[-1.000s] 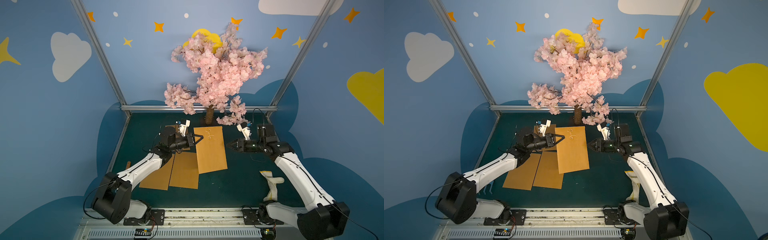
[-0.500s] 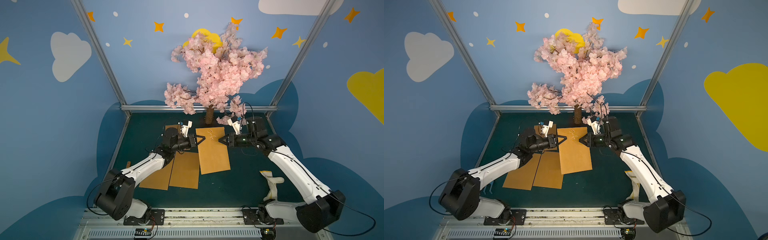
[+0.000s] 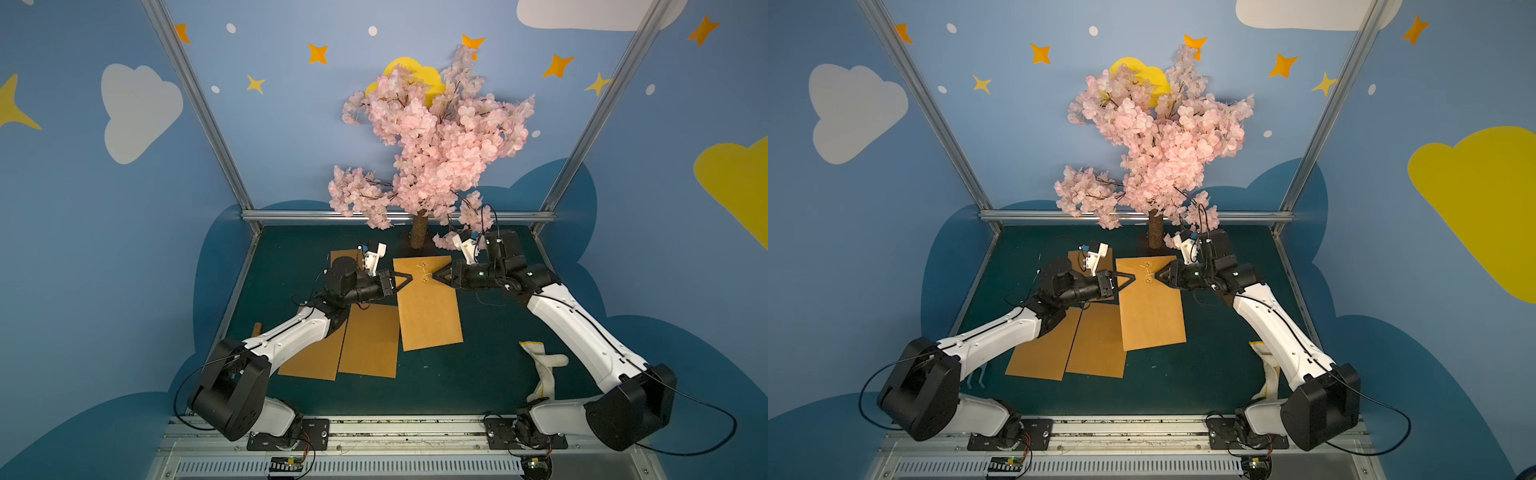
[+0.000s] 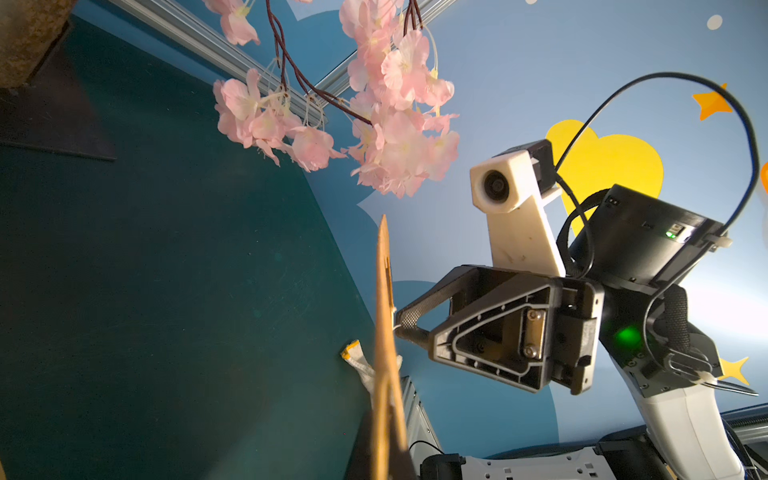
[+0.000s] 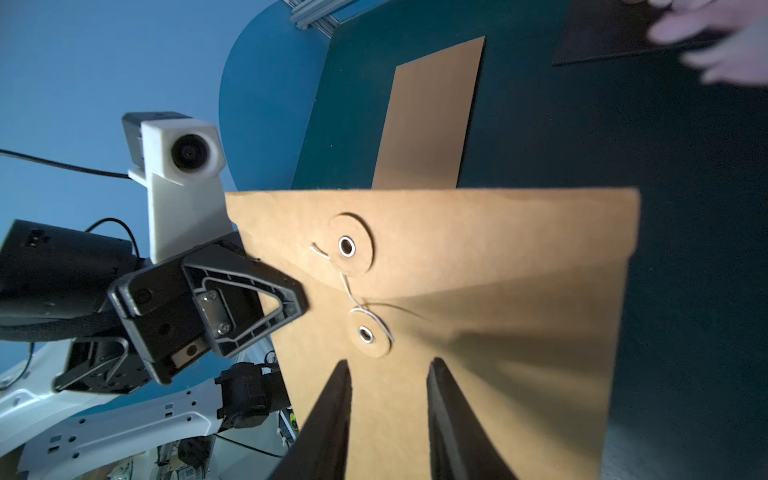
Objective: Open the file bag
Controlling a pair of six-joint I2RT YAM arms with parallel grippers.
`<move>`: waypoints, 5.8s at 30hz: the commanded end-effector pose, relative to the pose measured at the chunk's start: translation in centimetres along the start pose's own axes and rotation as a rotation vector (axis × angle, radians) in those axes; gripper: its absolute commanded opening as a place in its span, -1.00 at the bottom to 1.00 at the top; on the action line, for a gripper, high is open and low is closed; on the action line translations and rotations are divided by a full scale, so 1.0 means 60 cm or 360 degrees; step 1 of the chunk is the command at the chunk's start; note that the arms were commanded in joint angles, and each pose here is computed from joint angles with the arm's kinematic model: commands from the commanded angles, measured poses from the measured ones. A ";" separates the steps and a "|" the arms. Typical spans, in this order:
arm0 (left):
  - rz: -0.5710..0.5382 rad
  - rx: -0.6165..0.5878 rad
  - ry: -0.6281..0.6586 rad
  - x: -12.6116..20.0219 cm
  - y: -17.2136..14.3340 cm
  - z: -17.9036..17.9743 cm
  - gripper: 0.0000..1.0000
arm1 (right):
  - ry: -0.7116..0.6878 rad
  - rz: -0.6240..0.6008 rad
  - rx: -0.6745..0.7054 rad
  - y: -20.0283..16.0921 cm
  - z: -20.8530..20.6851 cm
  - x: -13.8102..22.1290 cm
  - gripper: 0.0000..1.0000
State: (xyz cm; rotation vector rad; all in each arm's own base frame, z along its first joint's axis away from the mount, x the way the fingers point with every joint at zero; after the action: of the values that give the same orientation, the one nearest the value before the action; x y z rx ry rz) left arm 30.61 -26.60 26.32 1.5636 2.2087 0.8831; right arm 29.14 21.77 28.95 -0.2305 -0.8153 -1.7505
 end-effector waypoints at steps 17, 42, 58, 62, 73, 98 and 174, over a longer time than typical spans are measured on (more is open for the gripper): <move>-0.0005 -0.0038 -0.0077 -0.006 0.002 -0.013 -0.95 | 0.0098 0.0034 -0.0002 0.015 0.022 -0.025 -0.55; -0.0001 -0.0043 0.0002 -0.012 0.002 0.001 -0.95 | 0.0206 0.0109 0.0094 -0.008 0.064 -0.024 -1.00; -0.0140 -0.0109 -0.0047 0.026 0.044 -0.037 -0.95 | -0.0112 0.0126 0.0049 -0.071 -0.020 0.012 -1.00; -0.0105 -0.0080 -0.0077 0.036 0.021 -0.037 -0.95 | -0.0156 0.0079 0.0051 -0.050 -0.026 0.022 -1.00; 0.0006 -0.0037 0.0005 0.064 -0.056 -0.013 -0.95 | -0.0116 0.0020 0.0124 0.016 0.010 0.018 -1.00; -0.0085 0.0039 0.0094 0.010 -0.012 0.040 -0.95 | 0.0331 0.0306 0.0264 -0.064 0.120 -0.033 -1.00; -0.0306 0.0090 -0.0059 0.014 0.110 0.044 -0.95 | 0.0274 0.0285 0.0396 -0.121 0.143 0.019 -1.00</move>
State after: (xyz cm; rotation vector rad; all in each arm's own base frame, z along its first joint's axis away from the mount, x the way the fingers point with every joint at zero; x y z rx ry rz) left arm 36.22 -23.92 25.87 1.4241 2.3675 0.7722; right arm 20.54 28.25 31.46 -0.0357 -0.8309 -1.4208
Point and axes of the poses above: each gripper's point midway between its finger pads, its own x axis back along the fingers, its own z axis along the line the jaws close on, y = z × x, the point moved 4 cm from there along x, back along the fingers, and after that the axes turned 8 degrees about -x, right-handed, at the moved point
